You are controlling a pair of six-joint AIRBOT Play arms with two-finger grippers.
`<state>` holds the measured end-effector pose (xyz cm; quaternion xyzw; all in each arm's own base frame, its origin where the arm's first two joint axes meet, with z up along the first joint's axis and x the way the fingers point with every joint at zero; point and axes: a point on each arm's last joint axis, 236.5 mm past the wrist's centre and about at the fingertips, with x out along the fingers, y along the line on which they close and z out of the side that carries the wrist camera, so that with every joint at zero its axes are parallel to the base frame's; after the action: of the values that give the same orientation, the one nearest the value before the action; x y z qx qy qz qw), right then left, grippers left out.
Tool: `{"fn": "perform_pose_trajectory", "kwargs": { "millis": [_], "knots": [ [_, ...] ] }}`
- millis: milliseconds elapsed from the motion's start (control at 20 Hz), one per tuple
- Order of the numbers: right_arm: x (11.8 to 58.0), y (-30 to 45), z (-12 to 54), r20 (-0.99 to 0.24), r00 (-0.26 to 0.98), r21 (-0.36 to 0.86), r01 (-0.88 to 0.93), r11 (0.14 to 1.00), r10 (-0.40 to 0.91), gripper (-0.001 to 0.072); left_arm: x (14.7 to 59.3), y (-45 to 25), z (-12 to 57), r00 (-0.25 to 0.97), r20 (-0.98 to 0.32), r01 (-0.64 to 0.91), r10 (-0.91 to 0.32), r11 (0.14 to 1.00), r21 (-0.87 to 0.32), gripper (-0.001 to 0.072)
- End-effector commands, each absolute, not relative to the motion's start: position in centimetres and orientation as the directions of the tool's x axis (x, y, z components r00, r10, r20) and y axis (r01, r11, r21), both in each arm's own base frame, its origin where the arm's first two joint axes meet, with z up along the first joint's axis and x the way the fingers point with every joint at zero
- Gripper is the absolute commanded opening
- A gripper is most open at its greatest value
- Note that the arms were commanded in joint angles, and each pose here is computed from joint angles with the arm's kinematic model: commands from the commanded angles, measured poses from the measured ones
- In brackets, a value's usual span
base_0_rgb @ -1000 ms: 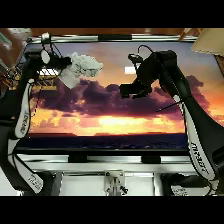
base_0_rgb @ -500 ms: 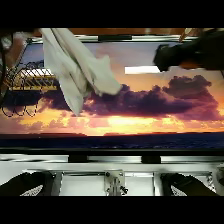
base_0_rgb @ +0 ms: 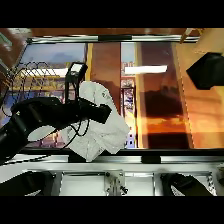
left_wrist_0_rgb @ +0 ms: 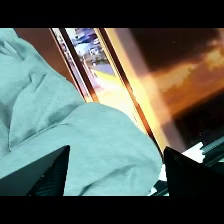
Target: Fold the shirts.
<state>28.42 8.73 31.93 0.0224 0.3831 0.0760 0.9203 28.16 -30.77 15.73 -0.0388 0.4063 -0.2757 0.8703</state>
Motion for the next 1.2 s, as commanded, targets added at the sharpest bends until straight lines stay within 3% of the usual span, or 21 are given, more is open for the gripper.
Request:
{"fn": "perform_pose_trajectory", "kwargs": {
  "millis": [0, 150, 250, 400, 600, 900, 1150],
  "knots": [
    [29.5, 9.4, 25.6, -0.837, 0.537, 0.013, -0.166, 0.986, 0.101, 0.0685, 29.1, -23.3, 14.1, 0.504, -0.795, 0.338, -0.337, 0.924, -0.178, 0.0720],
    [30.6, 10.1, 16.8, -0.946, 0.313, 0.019, -0.202, 0.979, 0.083, 0.0683, 29.5, -10.5, 12.5, 0.467, -0.880, 0.092, -0.092, 0.994, -0.055, 0.0720],
    [30.5, 12.2, 11.0, -0.964, 0.161, 0.180, -0.194, 0.964, 0.212, 0.0683, 27.9, -5.3, 9.0, 0.393, -0.919, -0.061, -0.030, 0.996, -0.058, 0.0720],
    [30.0, 15.3, 5.0, -0.920, 0.038, 0.384, -0.123, 0.915, 0.391, 0.0683, 23.7, -4.9, 0.8, 0.217, -0.961, -0.173, -0.170, 0.962, -0.209, 0.0720],
    [27.4, 17.1, -0.7, -0.894, -0.128, 0.438, -0.046, 0.898, 0.429, 0.0684, 22.0, -7.8, -6.8, 0.188, -0.932, -0.281, -0.309, 0.893, -0.352, 0.0720],
    [25.6, 21.1, -3.2, -0.860, -0.237, 0.485, -0.103, 0.869, 0.452, 0.0684, 22.4, -9.3, -10.5, 0.170, -0.934, -0.193, -0.315, 0.919, -0.345, 0.0720],
    [25.4, 23.9, -5.2, -0.848, -0.259, 0.503, -0.117, 0.856, 0.463, 0.0684, 24.0, -9.8, -11.7, 0.198, -0.924, -0.204, -0.326, 0.909, -0.364, 0.0705]
  ]
}}
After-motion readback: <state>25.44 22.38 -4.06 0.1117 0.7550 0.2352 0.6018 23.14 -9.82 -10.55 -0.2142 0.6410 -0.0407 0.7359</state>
